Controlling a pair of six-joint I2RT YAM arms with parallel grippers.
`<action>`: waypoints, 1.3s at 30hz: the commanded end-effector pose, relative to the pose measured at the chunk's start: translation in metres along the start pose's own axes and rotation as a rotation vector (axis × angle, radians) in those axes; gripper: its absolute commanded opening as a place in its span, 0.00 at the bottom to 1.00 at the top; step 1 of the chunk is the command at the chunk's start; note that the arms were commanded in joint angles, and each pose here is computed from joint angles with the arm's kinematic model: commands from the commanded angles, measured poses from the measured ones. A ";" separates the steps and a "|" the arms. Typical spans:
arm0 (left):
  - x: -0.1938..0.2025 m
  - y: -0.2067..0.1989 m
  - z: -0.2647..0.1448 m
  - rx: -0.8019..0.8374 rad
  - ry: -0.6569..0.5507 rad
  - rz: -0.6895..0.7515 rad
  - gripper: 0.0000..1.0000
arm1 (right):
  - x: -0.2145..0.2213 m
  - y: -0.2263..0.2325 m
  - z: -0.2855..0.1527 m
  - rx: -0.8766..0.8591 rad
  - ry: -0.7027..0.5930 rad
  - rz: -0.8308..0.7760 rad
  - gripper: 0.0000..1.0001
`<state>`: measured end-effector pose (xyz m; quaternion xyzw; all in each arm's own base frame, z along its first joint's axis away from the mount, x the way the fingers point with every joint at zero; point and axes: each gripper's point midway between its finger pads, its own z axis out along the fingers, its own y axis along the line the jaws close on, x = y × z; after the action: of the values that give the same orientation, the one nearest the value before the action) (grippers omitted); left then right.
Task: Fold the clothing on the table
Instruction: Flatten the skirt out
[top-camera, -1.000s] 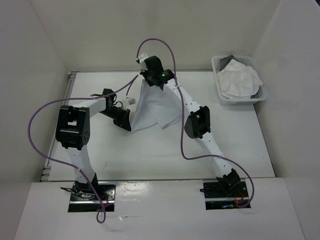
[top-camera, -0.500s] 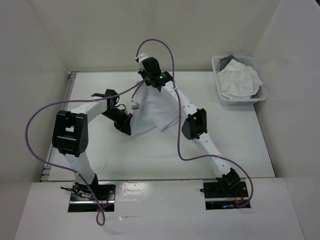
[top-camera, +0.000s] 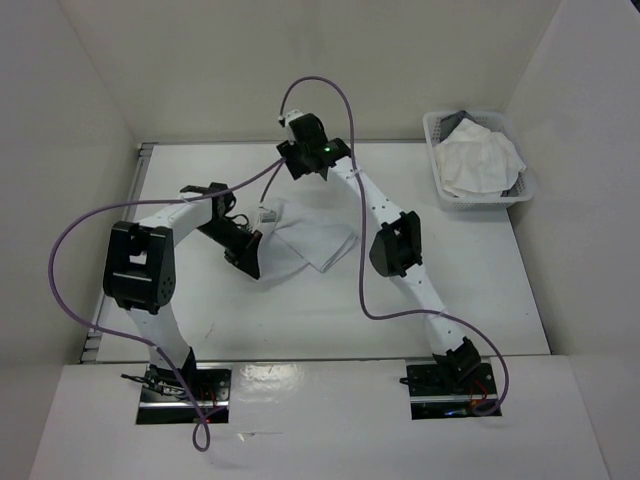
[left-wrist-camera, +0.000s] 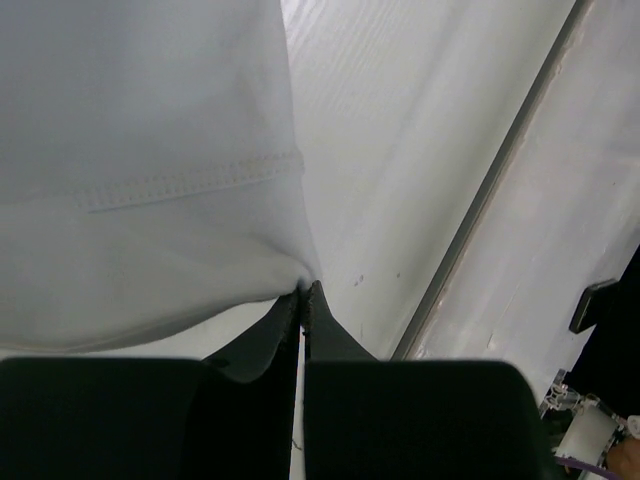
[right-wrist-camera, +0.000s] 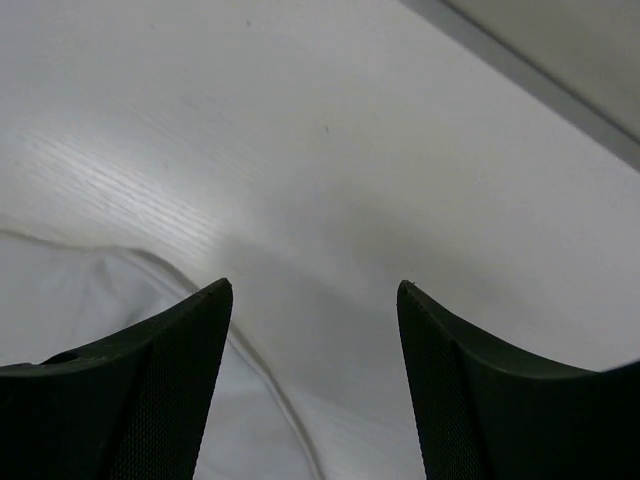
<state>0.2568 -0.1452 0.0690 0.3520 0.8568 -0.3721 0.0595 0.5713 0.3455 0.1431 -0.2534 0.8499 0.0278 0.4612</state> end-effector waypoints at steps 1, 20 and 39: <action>-0.017 0.000 -0.024 0.009 -0.091 0.018 0.01 | 0.003 -0.022 -0.057 -0.071 0.108 -0.029 0.72; -0.008 0.033 -0.042 0.002 -0.175 -0.078 0.01 | 0.201 0.018 -0.097 -0.354 0.497 -0.021 0.54; 0.001 0.042 -0.034 -0.007 -0.148 -0.112 0.03 | 0.194 0.031 -0.110 -0.365 0.486 -0.051 0.02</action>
<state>0.2895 -0.0998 0.0724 0.2707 0.8754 -0.3869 0.1035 0.3814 0.2567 0.0188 -0.3486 0.9185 0.1046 0.1544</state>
